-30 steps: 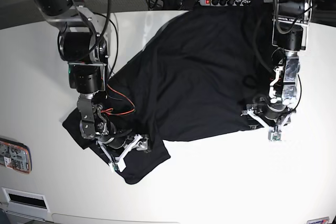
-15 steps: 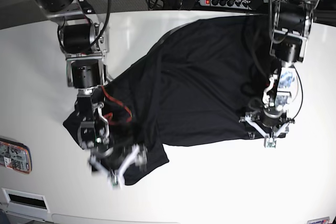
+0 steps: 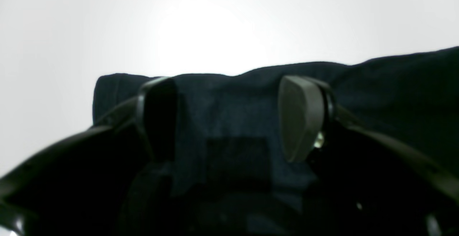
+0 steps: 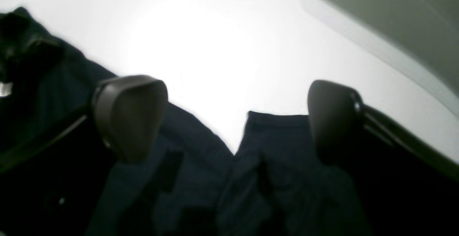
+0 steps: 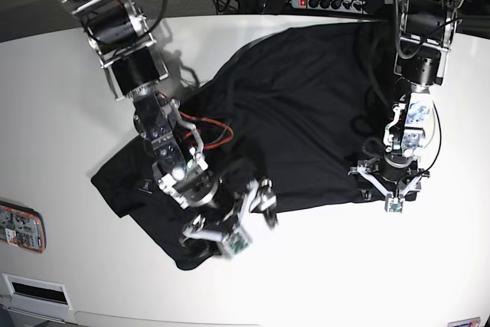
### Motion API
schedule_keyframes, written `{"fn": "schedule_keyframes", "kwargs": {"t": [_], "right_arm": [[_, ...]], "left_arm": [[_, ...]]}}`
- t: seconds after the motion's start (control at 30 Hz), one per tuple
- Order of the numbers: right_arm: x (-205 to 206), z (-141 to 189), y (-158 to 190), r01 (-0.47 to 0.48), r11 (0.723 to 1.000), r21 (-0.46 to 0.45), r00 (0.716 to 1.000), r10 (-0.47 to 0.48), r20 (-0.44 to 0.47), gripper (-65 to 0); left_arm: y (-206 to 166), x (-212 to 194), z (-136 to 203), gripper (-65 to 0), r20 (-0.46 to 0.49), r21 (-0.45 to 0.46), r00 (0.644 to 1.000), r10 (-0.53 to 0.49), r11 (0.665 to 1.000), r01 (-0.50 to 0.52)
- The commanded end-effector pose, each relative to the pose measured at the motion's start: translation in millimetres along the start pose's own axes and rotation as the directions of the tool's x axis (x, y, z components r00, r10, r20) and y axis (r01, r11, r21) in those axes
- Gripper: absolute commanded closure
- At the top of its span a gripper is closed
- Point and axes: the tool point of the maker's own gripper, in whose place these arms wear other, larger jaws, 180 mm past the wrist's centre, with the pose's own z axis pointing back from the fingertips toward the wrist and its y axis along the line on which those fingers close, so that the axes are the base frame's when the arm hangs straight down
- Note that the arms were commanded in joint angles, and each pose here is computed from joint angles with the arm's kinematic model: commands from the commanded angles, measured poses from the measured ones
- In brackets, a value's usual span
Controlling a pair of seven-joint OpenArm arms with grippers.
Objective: Fold the T-shirt properly
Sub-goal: 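Hold the hem with the left gripper and regrip fabric with the right gripper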
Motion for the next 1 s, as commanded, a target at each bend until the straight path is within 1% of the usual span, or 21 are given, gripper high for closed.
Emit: {"fn": "schedule_keyframes", "kwargs": {"t": [0.0, 0.03, 0.1, 0.13, 0.2, 0.27, 0.3, 0.37, 0.43, 0.5, 0.57, 0.63, 0.7, 0.73, 0.77, 0.87, 0.97], "right_arm": [[-2, 1, -4, -0.012, 1.0, -0.009, 1.0, 0.012, -0.014, -61.2], [-1, 2, -4, -0.014, 1.0, -0.011, 1.0, 0.014, -0.016, -59.6], [-2, 2, -4, -0.012, 1.0, -0.01, 1.0, 0.012, -0.018, -53.7], [-2, 2, -4, -0.011, 1.0, -0.012, 1.0, 0.01, -0.017, -49.7], [-2, 2, -4, -0.006, 1.0, -0.017, 1.0, 0.006, -0.019, -39.4], [-4, 3, -19, 0.036, 0.996, -0.079, 0.999, -0.038, -0.026, -32.4], [-6, 5, -29, 0.069, 0.99, -0.127, 0.997, -0.073, -0.032, -29.4], [-11, 7, -43, 0.119, 0.972, -0.204, 0.991, -0.13, -0.04, -25.7], [-14, 9, -52, 0.15, 0.954, -0.26, 0.985, -0.167, -0.043, -25.1], [-22, 10, -56, 0.146, 0.944, -0.294, 0.982, -0.175, -0.074, -26.5], [-32, 8, -51, 0.084, 0.95, -0.302, 0.984, -0.127, -0.126, -29.5], [-38, 6, -47, -0.003, 0.949, -0.315, 0.983, -0.055, -0.175, -33.9], [-31, -1, -32, -0.039, 0.95, -0.309, 0.983, -0.019, -0.184, -36.9], [-26, -6, -23, -0.055, 0.949, -0.309, 0.983, -0.003, -0.186, -37.4], [-18, -11, -13, -0.072, 0.948, -0.311, 0.984, 0.016, -0.177, -36.8], [-7, -23, 5, -0.149, 0.933, -0.327, 0.977, 0.087, -0.196, -34.1], [-15, -30, 14, -0.195, 0.926, -0.322, 0.964, 0.122, -0.235, -33.0]], "left_arm": [[1, -55, 7, -42.1, -0.215, 0.0, 0.975, -0.048, 0.999, 0.049], [1, -55, 7, -42.1, -0.215, 0.0, 0.975, -0.048, 0.999, 0.049], [1, -54, 7, -42.1, -0.214, 0.0, 0.976, -0.047, 0.999, 0.048], [1, -54, 7, -42.1, -0.214, 0.0, 0.976, -0.047, 0.999, 0.048], [0, -54, 7, -42.1, -0.214, -0.001, 0.976, -0.049, 0.999, 0.05], [0, -54, 7, -42.1, -0.212, -0.001, 0.976, -0.049, 0.999, 0.05], [0, -54, 7, -42.1, -0.212, -0.001, 0.976, -0.049, 0.999, 0.05], [0, -54, 7, -42.1, -0.212, -0.001, 0.976, -0.049, 0.999, 0.05], [0, -54, 7, -42.1, -0.212, -0.001, 0.976, -0.049, 0.999, 0.05], [0, -54, 7, -42.1, -0.212, -0.001, 0.976, -0.049, 0.999, 0.05], [0, -54, 7, -42.1, -0.212, -0.001, 0.976, -0.049, 0.999, 0.05], [0, -54, 7, -42.1, -0.212, -0.001, 0.976, -0.049, 0.999, 0.05], [0, -54, 7, -42.1, -0.212, -0.001, 0.976, -0.049, 0.999, 0.05], [0, -54, 7, -42.1, -0.212, -0.001, 0.976, -0.049, 0.999, 0.05], [0, -54, 7, -42.1, -0.212, -0.001, 0.976, -0.049, 0.999, 0.05], [0, -54, 7, -42.1, -0.212, -0.001, 0.976, -0.049, 0.999, 0.05], [0, -54, 7, -42.1, -0.212, -0.001, 0.976, -0.049, 0.999, 0.05]]}}
